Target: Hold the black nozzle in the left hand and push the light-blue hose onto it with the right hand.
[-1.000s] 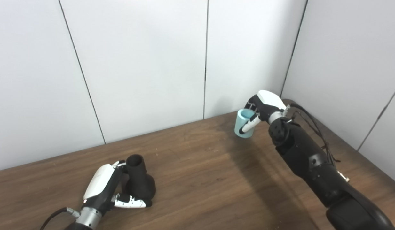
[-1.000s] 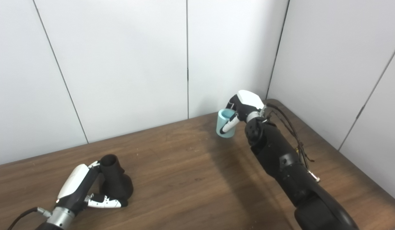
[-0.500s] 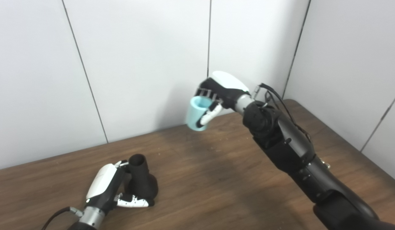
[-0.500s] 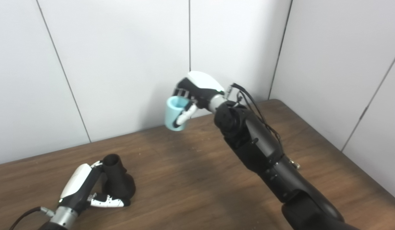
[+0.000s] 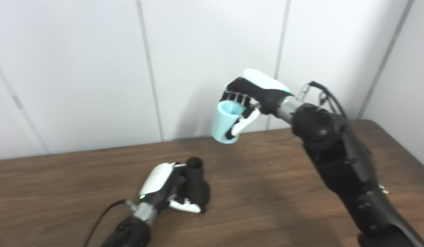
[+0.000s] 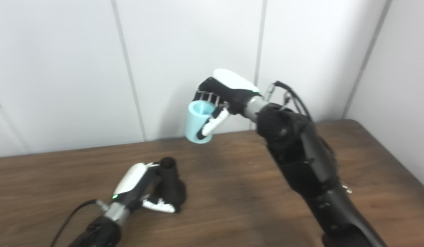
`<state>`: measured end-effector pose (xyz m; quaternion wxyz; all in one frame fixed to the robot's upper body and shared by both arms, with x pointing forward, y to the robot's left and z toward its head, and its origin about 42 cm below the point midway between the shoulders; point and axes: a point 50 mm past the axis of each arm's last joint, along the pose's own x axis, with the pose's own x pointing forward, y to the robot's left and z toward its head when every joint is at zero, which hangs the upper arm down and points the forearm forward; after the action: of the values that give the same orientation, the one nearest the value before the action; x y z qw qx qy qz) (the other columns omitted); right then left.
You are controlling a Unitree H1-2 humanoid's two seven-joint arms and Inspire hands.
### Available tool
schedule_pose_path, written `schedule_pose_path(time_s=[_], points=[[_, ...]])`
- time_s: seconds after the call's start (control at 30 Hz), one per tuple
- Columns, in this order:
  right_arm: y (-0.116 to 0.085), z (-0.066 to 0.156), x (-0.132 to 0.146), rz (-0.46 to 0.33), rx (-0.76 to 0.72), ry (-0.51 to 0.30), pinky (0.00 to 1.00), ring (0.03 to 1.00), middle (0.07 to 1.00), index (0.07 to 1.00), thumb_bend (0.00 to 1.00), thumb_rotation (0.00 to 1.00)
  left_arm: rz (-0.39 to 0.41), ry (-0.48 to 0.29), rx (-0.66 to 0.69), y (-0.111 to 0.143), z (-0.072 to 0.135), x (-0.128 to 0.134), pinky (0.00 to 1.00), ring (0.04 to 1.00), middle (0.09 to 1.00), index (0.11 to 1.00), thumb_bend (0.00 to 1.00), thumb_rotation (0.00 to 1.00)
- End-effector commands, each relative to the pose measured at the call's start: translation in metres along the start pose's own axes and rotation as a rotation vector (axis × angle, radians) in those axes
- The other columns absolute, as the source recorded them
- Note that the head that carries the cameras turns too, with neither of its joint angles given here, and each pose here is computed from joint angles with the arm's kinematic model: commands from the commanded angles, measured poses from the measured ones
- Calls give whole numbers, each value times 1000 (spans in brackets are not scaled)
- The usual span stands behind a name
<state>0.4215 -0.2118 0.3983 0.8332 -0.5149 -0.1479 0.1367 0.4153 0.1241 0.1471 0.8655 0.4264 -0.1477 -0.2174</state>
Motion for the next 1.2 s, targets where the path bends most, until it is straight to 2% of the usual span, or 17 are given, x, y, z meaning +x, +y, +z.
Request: schedule_pose_path(time_s=[0.0, 0.1, 0.2, 0.3, 0.4, 0.53, 0.77, 1.17], points=[[-21, 20, 1, -65, -15, -72, 358, 439, 498, 479, 520, 0, -140, 65, 17, -32, -5, -10, 912, 598, 469, 493, 525, 0], [-14, 22, 1, -56, -14, -88, 353, 433, 501, 483, 520, 0, -141, 62, 17, -35, -1, -9, 901, 593, 466, 494, 525, 0], [-9, 24, 2, -50, -14, -97, 389, 438, 493, 482, 521, 0, -140, 58, 21, -34, 2, -8, 895, 591, 463, 495, 525, 0], [0, 31, 4, -38, -44, -111, 534, 478, 460, 487, 520, 0, -143, 64, 21, -34, 3, -7, 884, 592, 459, 497, 525, 0], [4, 36, 5, -27, -50, -123, 381, 433, 467, 515, 519, 0, -148, 67, 21, -33, 4, -8, 883, 593, 459, 497, 525, 0], [8, 40, 5, -9, -25, -146, 331, 415, 495, 511, 518, 0, -154, 70, 20, -33, 4, -9, 884, 594, 460, 497, 525, 0], [18, 49, 6, 31, -3, -152, 335, 416, 490, 516, 518, 0, -156, 66, 10, -30, 5, -7, 884, 593, 461, 496, 525, 0], [34, 47, 14, 61, 30, -128, 341, 422, 499, 502, 519, 0, -152, 57, 15, -31, 8, -9, 872, 588, 462, 496, 525, 0]])
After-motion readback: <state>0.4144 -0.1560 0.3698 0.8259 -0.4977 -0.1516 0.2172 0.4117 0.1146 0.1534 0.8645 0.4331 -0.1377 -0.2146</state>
